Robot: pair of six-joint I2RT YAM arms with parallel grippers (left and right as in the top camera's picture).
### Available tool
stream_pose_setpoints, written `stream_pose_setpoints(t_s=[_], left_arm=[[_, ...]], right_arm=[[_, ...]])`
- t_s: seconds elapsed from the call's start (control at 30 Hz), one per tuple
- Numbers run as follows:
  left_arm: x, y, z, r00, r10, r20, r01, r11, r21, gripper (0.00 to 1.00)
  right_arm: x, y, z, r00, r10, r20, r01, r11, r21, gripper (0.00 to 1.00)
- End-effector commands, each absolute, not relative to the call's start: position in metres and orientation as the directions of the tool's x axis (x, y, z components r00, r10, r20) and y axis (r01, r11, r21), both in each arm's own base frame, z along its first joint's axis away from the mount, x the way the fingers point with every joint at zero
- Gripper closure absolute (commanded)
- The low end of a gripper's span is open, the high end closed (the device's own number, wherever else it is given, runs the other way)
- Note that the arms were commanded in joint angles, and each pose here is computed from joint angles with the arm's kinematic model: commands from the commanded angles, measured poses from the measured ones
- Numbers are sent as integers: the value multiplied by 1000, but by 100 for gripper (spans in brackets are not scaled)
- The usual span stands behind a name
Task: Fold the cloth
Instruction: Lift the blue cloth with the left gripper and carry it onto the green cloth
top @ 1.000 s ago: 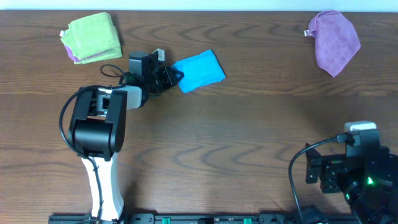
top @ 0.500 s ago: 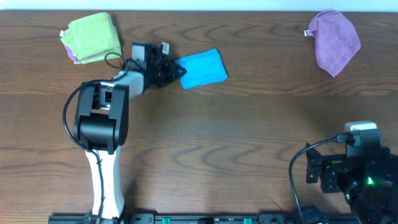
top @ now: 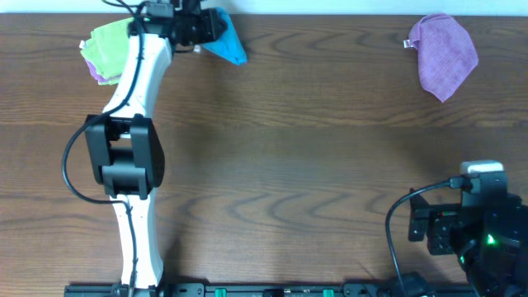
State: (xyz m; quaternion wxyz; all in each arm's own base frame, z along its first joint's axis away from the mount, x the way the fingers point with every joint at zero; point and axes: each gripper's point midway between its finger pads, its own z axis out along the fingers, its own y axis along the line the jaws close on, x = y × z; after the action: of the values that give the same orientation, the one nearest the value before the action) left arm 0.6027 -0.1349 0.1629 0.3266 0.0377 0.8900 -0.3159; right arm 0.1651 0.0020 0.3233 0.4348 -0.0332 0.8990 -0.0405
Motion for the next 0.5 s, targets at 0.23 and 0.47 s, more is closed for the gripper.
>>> stream_pose_setpoints(t_s=[0.23, 0.47], left_arm=[[625, -74, 210, -671, -127, -731, 301, 854, -425, 95], [629, -22, 218, -641, -142, -754, 262, 883, -389, 94]], right_arm=[[166, -4, 322, -625, -78, -777, 14, 994, -111, 1], [166, -4, 322, -624, -78, -777, 15, 994, -111, 1]])
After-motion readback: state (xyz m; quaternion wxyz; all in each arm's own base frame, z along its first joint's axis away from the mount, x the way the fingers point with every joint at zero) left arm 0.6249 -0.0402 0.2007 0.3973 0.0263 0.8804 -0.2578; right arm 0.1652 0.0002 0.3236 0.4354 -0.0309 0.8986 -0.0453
